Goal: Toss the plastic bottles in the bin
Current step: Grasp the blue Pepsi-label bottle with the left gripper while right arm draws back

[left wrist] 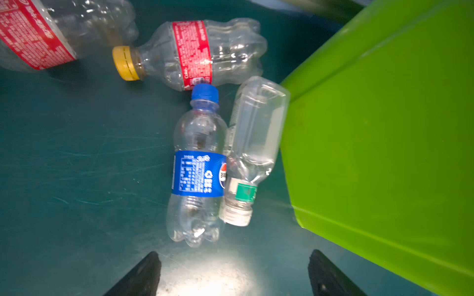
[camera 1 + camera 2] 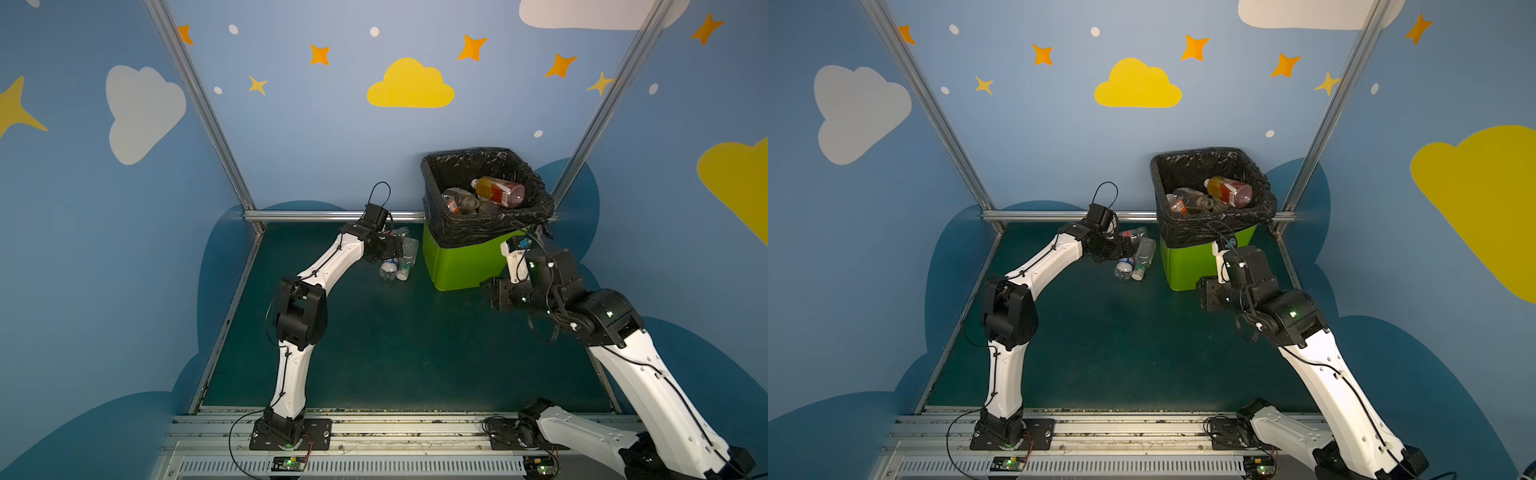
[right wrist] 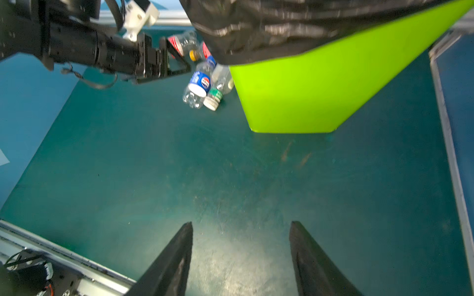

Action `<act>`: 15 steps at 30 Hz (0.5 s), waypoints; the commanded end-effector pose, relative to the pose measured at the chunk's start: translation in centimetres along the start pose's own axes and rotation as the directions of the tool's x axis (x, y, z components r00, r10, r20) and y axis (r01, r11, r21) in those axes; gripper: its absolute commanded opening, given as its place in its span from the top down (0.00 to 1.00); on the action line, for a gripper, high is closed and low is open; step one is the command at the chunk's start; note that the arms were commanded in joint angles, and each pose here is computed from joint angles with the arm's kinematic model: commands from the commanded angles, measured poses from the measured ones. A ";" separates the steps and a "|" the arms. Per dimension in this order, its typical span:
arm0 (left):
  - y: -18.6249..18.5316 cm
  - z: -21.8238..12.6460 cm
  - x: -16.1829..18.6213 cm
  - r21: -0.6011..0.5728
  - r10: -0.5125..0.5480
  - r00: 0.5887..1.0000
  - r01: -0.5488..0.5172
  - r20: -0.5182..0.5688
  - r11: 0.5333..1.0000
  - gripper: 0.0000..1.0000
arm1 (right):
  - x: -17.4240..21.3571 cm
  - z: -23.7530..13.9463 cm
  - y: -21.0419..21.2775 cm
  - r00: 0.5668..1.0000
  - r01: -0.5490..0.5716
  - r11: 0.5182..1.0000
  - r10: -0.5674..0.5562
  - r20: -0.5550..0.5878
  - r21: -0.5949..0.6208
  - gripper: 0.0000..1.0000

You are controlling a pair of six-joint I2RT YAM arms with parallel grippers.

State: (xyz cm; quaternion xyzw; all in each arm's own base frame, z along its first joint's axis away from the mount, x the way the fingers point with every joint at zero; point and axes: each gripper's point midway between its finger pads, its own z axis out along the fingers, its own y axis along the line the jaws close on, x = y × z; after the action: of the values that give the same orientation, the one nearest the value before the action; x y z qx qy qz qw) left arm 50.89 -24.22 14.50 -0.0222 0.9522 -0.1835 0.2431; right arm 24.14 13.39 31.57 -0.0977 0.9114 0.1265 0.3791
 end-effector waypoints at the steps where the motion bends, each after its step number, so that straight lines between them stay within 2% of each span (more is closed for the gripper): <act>1: 1.5 1.1 0.1 -0.076 0.041 0.999 -0.044 -0.032 0.996 0.11 | 1.6 0.1 -0.5 0.999 -0.026 0.999 0.026 -0.045 0.020 0.39; 3: 1.7 1.9 -0.2 -0.092 0.049 0.998 -0.053 -0.040 0.994 0.14 | 2.0 0.1 -0.8 0.998 -0.023 0.999 0.025 -0.054 0.036 0.39; 15: 2.9 5.9 -0.2 -0.158 0.049 0.992 -0.066 -0.112 0.985 0.19 | 2.4 -0.1 -1.7 0.998 -0.023 0.997 0.028 -0.060 0.078 0.41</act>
State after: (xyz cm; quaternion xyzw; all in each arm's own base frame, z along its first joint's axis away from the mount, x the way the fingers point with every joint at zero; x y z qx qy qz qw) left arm 54.78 -24.40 9.45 -0.0083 0.9686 -0.1225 0.2163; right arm 23.27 12.21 29.87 -0.0822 0.9253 0.1043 0.3552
